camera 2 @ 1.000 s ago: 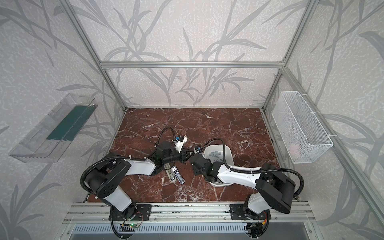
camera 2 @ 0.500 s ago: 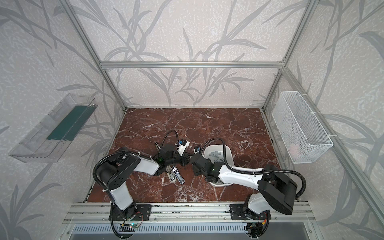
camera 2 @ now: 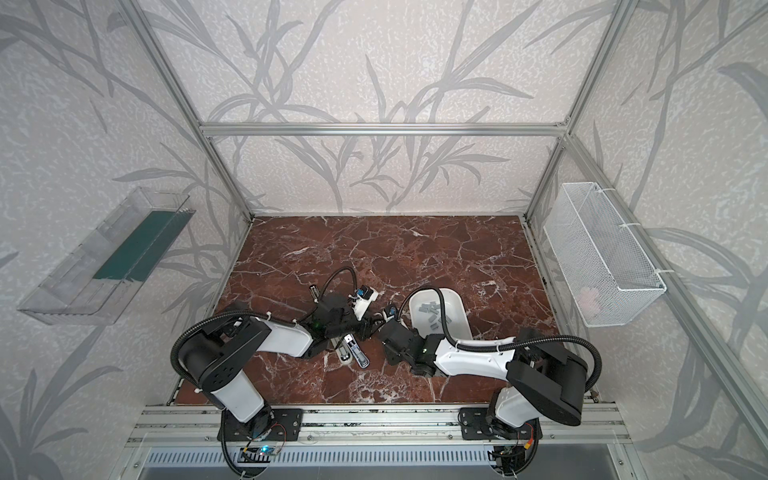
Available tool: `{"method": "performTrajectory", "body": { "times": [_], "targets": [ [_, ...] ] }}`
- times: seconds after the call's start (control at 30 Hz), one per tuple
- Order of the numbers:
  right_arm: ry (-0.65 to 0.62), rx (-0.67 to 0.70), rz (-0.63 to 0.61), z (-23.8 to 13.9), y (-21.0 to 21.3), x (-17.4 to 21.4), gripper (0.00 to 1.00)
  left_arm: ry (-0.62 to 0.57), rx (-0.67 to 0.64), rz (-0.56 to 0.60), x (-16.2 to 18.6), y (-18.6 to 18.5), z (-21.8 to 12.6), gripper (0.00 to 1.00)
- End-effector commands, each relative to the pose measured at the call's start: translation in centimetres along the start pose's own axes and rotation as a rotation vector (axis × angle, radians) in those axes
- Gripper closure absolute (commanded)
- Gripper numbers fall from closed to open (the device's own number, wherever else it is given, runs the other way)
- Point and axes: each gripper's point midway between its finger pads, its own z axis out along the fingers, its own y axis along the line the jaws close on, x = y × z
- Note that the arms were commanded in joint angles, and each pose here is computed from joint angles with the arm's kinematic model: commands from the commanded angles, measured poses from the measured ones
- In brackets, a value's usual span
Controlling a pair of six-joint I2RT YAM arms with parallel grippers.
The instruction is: Load the staples into the stapler
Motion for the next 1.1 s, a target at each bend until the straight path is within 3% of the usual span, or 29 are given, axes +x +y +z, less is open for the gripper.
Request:
{"method": "performTrajectory", "body": {
  "times": [0.0,0.2,0.27,0.4,0.6,0.7,0.87,1.07],
  "targets": [
    [-0.051,0.004,0.025,-0.8,-0.4,-0.8,0.64,-0.05,0.029,0.056,-1.1,-1.5,-0.6,0.5],
    [-0.076,0.008,0.04,-1.4,-0.9,-0.7,0.64,-0.051,0.055,0.082,-1.0,-3.5,-0.6,0.46],
    [-0.08,0.007,0.043,-1.5,-1.1,-0.5,0.63,-0.06,0.046,0.092,-1.3,-3.8,-0.7,0.52],
    [-0.077,0.016,0.045,-1.4,-1.7,0.2,0.64,-0.049,0.049,0.103,-1.3,-4.3,-0.2,0.74],
    [-0.102,0.013,0.058,-2.6,-2.5,0.4,0.63,-0.03,0.035,0.128,-0.8,-5.0,0.1,0.78],
    [-0.108,-0.015,0.048,-3.2,-2.5,0.8,0.62,-0.036,0.014,0.127,-1.0,-4.7,0.0,0.7],
    [-0.114,-0.104,-0.003,-4.1,-1.9,1.8,0.62,-0.062,0.021,0.091,-2.2,-4.8,-0.4,0.48],
    [-0.133,-0.214,-0.056,-5.1,-0.8,3.3,0.52,-0.102,0.044,-0.022,-3.9,-4.2,-1.8,0.36]
  ]
}}
